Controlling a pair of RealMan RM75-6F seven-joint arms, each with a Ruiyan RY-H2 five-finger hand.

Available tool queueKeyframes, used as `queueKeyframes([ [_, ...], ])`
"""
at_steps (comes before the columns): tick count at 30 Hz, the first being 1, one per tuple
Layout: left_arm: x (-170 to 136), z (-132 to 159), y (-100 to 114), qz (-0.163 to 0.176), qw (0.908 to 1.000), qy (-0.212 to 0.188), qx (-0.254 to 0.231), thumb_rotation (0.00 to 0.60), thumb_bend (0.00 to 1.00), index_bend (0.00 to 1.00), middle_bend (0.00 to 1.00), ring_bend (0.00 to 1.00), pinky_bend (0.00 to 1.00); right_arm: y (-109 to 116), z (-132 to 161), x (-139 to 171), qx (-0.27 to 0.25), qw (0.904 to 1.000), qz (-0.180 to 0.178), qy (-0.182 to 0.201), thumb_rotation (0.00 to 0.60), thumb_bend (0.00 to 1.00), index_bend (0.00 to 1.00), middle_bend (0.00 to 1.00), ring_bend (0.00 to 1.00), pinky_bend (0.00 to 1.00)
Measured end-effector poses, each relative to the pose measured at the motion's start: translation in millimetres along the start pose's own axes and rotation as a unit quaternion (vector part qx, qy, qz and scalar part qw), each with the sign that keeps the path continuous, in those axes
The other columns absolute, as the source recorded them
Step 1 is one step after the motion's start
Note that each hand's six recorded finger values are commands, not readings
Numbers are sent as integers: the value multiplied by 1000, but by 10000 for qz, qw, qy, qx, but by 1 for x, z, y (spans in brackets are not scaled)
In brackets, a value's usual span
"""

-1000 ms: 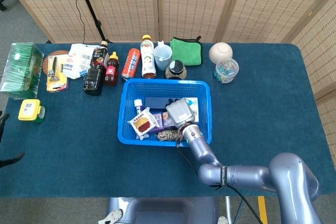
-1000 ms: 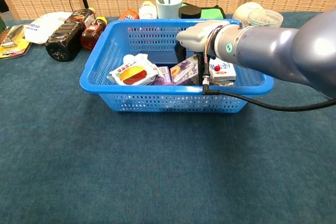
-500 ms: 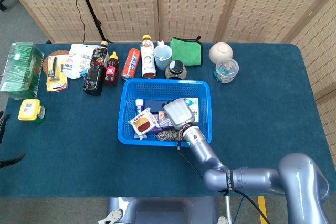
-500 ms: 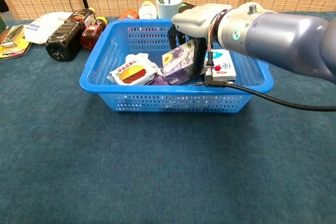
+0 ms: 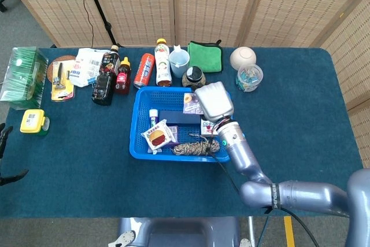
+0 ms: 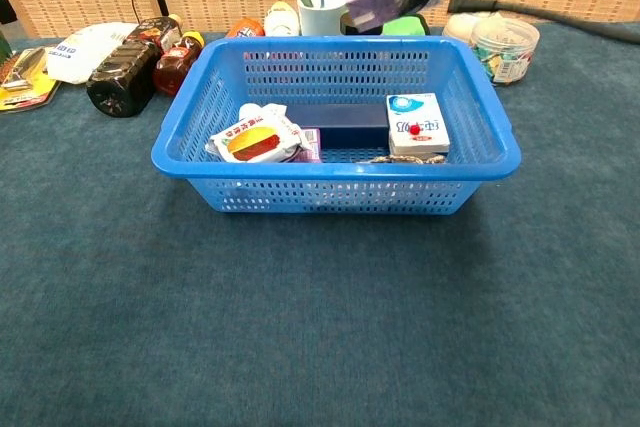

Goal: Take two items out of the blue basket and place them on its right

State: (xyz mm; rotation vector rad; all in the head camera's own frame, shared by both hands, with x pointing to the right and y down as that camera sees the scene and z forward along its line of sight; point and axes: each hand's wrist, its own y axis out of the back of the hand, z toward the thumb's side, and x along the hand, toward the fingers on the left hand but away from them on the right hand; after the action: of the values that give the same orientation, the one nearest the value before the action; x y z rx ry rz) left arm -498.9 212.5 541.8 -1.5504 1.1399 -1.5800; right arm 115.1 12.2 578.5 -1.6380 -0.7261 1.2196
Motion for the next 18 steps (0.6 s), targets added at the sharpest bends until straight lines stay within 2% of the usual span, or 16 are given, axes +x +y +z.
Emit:
queueKeyframes([
  [3,0,0,0,-3,10000,-7,2,600,0,0,0,0,0,17,-31,1,89,9994,-155,-304,600,511,582,561,468,590],
  [6,-1,1,-1,-13,10000,-7,3,600,0,0,0,0,0,22,-69,5,97,9975,-180,-675,600,511,583,561,468,590],
  [12,-2,2,-1,-13,10000,-3,6,600,0,0,0,0,0,3,-136,13,37,9923,30,-1234,600,512,584,561,468,591],
  [18,-4,2,1,41,10000,8,0,600,0,0,0,0,0,-29,-198,25,98,9840,347,-1743,600,514,584,561,468,591],
])
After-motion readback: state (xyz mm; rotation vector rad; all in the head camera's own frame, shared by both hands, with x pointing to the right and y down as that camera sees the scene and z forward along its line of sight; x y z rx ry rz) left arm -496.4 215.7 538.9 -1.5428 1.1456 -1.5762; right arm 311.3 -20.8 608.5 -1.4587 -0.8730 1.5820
